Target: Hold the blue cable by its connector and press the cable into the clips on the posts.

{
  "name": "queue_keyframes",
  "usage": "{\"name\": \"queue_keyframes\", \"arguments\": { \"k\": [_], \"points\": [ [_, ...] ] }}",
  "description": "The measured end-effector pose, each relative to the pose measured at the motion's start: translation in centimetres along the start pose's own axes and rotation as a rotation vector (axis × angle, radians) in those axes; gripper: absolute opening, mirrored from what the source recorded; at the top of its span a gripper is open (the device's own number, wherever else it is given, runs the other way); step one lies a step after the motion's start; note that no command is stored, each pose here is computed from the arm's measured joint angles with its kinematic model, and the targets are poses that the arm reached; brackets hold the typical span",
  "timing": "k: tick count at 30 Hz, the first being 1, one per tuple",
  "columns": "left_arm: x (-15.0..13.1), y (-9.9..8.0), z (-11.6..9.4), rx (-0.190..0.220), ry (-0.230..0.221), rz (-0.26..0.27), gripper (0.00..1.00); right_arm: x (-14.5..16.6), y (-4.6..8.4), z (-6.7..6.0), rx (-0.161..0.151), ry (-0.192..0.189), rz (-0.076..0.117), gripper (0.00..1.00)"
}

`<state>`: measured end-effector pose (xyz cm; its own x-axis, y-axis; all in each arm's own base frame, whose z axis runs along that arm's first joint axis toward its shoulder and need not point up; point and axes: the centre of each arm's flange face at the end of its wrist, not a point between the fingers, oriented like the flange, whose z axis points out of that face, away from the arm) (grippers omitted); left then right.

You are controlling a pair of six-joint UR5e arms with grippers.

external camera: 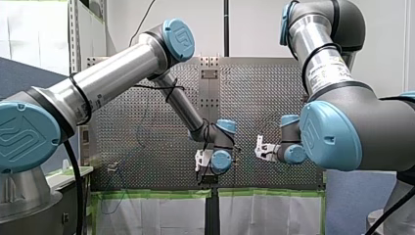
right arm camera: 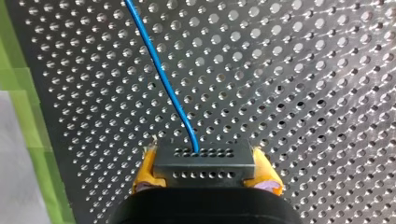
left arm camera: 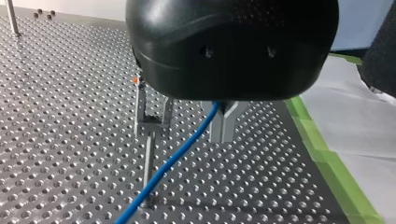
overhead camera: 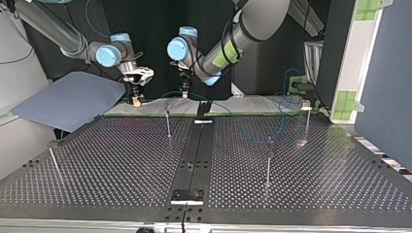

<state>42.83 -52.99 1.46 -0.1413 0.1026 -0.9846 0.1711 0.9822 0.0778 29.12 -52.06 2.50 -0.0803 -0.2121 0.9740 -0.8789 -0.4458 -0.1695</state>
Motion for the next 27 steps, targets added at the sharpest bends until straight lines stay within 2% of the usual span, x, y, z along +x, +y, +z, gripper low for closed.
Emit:
{"name": "queue_keyframes", "arguments": {
  "k": [7, 13, 18, 27],
  "points": [
    [-2.0, -0.8, 1.7, 0.015, -0.030, -0.036, 0.00, 1.4, 0.4, 1.4, 0.001, 0.002, -0.006, 0.00],
    [-3.9, -1.3, 3.5, 0.034, -0.068, -0.076, 0.00, 2.1, 0.9, 2.0, -0.005, 0.007, -0.006, 0.00],
    [-3.0, -1.4, 4.2, 0.053, -0.062, -0.079, 0.00, 2.6, 1.3, 2.4, -0.010, 0.014, -0.005, 0.00],
    [-2.7, -1.2, 4.4, 0.059, -0.058, -0.077, 0.00, 3.1, 2.2, 2.7, -0.022, 0.024, -0.001, 0.00]
  ]
}}
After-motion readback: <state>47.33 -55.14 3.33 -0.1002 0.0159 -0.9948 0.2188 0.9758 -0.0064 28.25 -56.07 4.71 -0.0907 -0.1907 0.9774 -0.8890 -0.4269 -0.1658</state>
